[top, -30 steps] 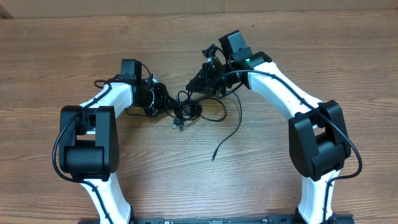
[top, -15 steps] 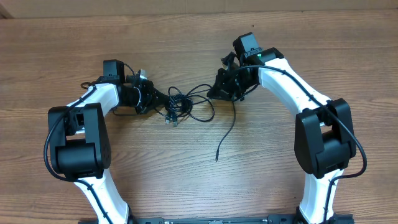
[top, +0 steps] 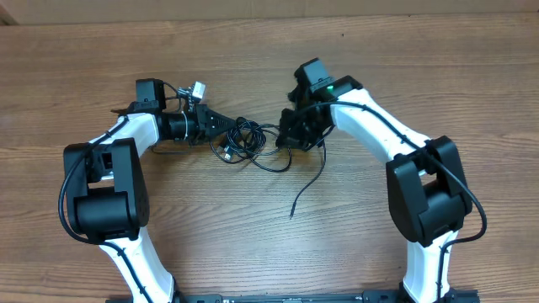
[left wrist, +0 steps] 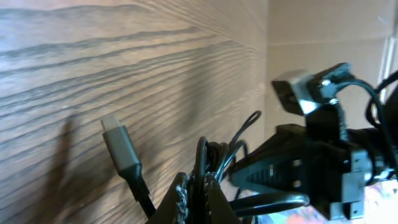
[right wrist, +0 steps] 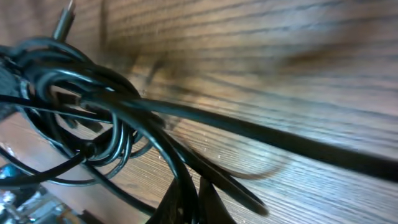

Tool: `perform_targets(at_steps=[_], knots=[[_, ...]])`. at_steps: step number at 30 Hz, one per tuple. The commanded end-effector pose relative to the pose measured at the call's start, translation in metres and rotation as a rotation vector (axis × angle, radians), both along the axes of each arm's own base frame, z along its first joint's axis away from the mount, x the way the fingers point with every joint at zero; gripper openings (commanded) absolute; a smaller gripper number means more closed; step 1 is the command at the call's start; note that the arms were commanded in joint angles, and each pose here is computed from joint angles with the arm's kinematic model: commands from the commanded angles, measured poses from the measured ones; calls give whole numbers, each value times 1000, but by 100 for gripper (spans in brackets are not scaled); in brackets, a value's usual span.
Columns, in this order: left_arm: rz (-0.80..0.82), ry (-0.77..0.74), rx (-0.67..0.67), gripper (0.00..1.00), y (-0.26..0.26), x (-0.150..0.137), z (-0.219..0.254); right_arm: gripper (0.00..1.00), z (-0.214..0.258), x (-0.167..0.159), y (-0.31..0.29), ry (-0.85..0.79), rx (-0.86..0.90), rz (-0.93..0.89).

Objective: Untangle cables

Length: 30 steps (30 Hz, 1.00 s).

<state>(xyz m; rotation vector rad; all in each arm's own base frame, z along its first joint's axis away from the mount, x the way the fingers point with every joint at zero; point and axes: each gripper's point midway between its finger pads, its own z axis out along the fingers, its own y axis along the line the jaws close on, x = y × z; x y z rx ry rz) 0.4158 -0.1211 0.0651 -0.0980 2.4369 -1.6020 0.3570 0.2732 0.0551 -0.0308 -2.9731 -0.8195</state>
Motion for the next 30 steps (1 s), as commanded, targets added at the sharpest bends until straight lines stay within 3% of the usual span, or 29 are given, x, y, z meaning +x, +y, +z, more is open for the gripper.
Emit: perform_targets(at_steps=[1,9,18,27,29,30], knots=[[-51,-55,-83,4,-6,-4,10,4,-4,-6,6,-30,-45,30],[-58,-78,-78,4,-5,-4,11,23,-4,-16,1,-47,-124,95],[-98,-152,-137,4,-9,-5,23,34,95,1,3,-218,-85,162],[-127,-205,-183,4,-12,-7,33,41,103,23,19,-169,-24,-101],[-127,-205,-183,4,-12,-7,33,58,101,24,23,-157,-17,-128],[-127,-205,-183,4,-12,-7,33,61,101,24,26,-152,-13,-139]])
